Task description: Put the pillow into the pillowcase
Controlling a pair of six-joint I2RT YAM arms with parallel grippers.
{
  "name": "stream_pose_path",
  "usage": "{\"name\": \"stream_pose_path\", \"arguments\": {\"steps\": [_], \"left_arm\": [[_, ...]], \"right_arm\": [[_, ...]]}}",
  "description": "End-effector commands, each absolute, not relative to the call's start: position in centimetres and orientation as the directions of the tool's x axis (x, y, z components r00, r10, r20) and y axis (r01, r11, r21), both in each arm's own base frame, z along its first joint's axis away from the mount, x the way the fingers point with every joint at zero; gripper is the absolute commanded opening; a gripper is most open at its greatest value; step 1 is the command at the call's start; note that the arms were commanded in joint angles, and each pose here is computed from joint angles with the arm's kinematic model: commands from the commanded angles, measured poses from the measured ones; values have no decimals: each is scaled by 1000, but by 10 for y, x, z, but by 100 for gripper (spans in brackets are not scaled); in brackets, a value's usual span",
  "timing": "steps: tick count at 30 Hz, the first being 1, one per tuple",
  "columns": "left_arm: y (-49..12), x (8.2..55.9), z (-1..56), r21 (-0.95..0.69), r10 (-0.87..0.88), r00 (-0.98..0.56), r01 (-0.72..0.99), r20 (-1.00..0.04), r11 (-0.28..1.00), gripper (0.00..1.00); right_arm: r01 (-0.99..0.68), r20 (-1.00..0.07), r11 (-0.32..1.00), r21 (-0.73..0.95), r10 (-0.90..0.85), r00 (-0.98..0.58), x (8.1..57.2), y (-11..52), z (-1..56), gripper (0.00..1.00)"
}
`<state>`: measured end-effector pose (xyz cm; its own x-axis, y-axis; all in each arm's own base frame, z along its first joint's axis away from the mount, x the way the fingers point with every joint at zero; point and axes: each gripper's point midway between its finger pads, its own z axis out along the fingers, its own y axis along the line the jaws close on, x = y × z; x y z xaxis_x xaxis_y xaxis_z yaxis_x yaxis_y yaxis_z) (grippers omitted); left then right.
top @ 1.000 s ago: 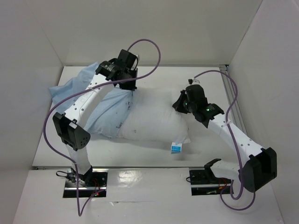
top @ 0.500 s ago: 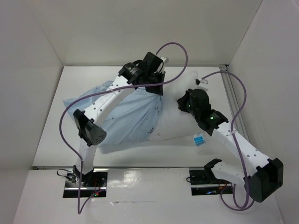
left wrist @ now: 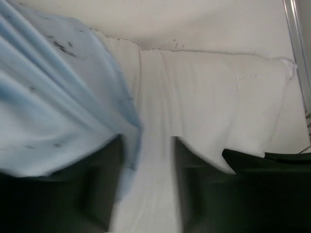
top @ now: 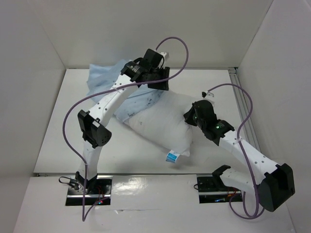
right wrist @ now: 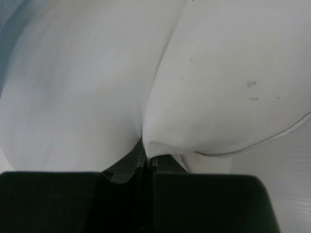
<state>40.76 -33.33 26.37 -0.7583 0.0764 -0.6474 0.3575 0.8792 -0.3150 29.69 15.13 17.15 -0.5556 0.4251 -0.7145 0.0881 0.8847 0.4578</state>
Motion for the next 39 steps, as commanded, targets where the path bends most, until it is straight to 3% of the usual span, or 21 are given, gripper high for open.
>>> {"name": "stream_pose_path", "arguments": {"steps": [1,3,4,5,6,7,8,9,11,12,14,15,20,26,39], "left_arm": [[-352,386,331,-364,45,-659,470,-751,804,68],[-326,381,341,-307,38,-634,426,-772,851,96],[-315,377,345,-279,44,-622,411,-781,868,100],[-293,378,347,-222,35,-607,343,-794,913,100],[-276,376,335,-173,46,-614,292,-788,941,100],[-252,362,355,-167,4,-583,240,-813,956,100],[-236,357,355,-148,-14,-570,190,-821,970,100],[-213,357,332,-101,-32,-579,88,-815,991,100],[-181,338,345,-151,-112,-531,29,-840,988,100],[-167,335,317,-147,-141,-550,-33,-823,989,100],[-145,317,317,-204,-213,-512,-76,-832,976,100],[-137,309,279,-173,-208,-547,-115,-811,978,100],[-118,292,213,-231,-322,-512,-235,-796,944,100],[-115,298,131,-212,-347,-544,-296,-764,931,100],[-97,339,99,-155,-288,-468,-302,-836,941,100]], "right_arm": [[41,-720,847,531,476,-505,308,162,196,0],[18,-741,861,508,448,-500,309,161,199,0],[18,-744,868,497,436,-506,309,161,196,1],[16,-738,864,503,439,-513,310,161,199,9],[-2,-747,882,471,397,-533,309,161,195,23],[-17,-750,884,467,386,-537,311,164,200,45],[-20,-753,890,455,373,-543,312,164,202,79],[-26,-758,895,446,362,-543,311,164,206,87],[-28,-766,897,440,359,-533,313,161,221,95],[-27,-766,904,427,345,-543,311,159,223,99],[-35,-778,903,427,348,-523,314,156,243,100],[-30,-781,913,406,330,-530,312,151,244,100],[-69,-792,922,381,287,-539,309,150,265,100],[-81,-743,933,349,224,-631,292,151,240,100],[-54,-582,898,436,236,-778,251,158,180,100]]}}
